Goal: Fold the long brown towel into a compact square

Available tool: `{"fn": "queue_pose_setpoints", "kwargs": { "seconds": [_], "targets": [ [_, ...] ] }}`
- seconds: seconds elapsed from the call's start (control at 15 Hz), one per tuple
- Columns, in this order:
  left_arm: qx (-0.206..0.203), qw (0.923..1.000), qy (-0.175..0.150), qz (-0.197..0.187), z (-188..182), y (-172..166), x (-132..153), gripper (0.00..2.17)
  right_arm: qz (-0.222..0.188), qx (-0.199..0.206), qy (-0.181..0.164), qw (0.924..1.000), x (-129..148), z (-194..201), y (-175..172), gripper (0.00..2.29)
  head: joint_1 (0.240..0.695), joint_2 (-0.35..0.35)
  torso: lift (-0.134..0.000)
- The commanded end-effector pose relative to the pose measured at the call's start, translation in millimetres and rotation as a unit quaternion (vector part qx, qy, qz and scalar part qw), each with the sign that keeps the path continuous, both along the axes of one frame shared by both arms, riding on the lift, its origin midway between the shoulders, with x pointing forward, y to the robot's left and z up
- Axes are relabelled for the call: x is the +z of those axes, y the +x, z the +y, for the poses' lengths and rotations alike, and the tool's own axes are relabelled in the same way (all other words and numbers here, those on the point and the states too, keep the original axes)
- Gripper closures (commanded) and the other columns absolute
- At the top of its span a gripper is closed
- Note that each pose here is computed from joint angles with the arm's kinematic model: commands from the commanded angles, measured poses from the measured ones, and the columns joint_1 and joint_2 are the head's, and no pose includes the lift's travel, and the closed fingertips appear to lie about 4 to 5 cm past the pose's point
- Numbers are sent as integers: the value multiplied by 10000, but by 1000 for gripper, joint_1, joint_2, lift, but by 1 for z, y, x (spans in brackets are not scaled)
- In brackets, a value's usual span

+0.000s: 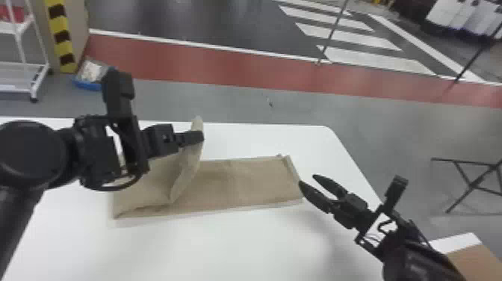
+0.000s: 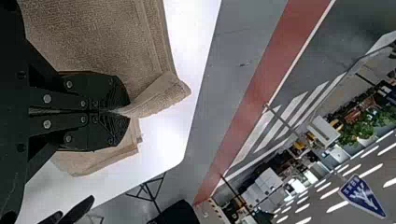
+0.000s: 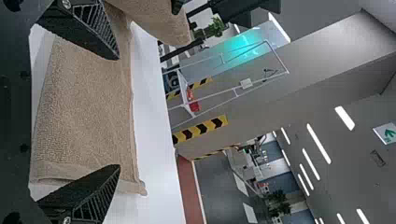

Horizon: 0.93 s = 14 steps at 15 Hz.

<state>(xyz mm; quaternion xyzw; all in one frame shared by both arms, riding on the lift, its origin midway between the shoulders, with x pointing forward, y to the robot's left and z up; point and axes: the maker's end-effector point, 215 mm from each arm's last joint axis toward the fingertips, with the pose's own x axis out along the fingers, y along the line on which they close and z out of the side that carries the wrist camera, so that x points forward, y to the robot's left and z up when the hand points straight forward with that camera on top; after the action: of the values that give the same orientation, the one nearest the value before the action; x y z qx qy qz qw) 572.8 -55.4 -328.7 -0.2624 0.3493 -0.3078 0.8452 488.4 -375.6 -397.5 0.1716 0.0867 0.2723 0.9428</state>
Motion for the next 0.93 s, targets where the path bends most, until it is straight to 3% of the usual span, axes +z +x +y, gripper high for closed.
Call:
{"fn": "queue_pose_setpoints", "kwargs": {
  "seconds": [0.0,0.2,0.33,0.6,0.8,0.87],
  "targets": [
    [-180,9998,41,50,-11,-10,-1,1656,14,0,7,10000,-2,0,-1,53,695,-350,-124],
    [-450,9989,102,-57,-23,-26,15,1659,20,-17,-2,10000,-4,-2,-2,53,695,-350,-124],
    [-466,9985,281,-86,-27,-27,6,1659,8,-12,-1,10000,-4,-2,-3,53,695,-350,-124],
    [-193,9992,303,-152,-23,-12,-4,1659,1,-45,33,10000,-4,-8,-6,53,695,-350,-124],
    [-206,9990,407,-8,-25,-15,-23,1646,13,-81,53,10000,-6,-13,-9,53,695,-350,-124],
    [-218,9989,425,22,-27,-17,-28,1467,25,-84,53,9999,-7,-13,-10,53,695,-350,-124]
  ]
}}
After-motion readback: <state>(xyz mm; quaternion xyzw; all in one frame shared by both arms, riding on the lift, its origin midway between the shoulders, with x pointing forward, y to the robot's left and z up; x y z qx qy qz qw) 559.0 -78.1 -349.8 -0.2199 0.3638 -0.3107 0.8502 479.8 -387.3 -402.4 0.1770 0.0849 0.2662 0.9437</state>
